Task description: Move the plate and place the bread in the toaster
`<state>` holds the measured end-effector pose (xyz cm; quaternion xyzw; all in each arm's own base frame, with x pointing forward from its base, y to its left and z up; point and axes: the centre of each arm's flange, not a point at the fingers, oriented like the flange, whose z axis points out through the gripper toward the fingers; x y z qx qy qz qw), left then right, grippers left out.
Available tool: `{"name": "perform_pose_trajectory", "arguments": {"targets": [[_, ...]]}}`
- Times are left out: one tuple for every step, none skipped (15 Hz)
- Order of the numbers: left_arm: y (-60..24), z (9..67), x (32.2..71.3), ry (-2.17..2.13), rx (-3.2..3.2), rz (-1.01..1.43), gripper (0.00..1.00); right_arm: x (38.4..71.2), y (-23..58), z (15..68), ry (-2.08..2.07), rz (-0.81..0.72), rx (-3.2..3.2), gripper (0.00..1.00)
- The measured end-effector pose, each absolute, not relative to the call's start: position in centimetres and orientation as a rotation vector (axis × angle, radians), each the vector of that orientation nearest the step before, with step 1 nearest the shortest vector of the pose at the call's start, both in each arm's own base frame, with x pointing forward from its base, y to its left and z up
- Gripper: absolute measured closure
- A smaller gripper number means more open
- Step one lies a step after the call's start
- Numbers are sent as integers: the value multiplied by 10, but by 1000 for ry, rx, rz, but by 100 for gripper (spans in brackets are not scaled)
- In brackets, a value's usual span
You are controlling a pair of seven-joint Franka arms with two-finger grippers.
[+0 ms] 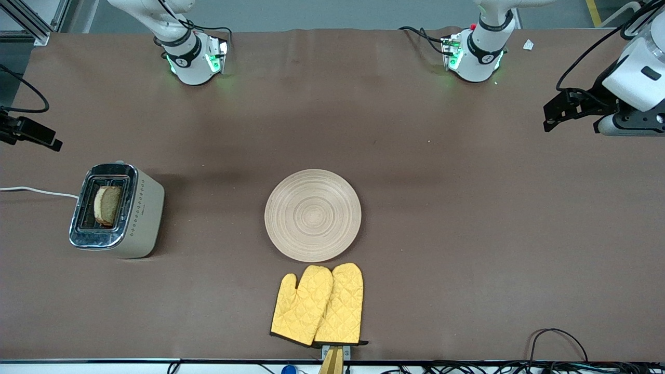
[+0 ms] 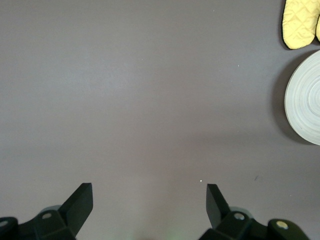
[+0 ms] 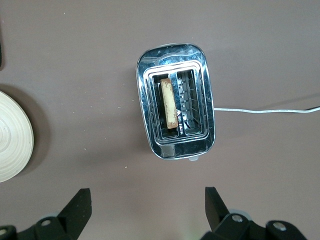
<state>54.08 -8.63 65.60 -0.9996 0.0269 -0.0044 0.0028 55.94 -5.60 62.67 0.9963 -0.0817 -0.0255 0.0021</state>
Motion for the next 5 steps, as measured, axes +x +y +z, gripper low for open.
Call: {"name": "perform_pose_trajectory", "arguments": {"targets": [[-85,659,541,80,-3136,-23,0,559,-56,627,-255,-78,3126,0],[-82,662,541,74,-3137,-34,0,559,-55,627,-253,-70,3126,0],[-80,665,541,67,-3137,-43,0,559,-55,628,-252,-63,3126,0],[-78,667,542,62,-3138,-49,0,558,-54,629,-249,-57,3127,0],[-77,667,542,58,-3138,-50,0,558,-53,629,-246,-50,3127,0]]}}
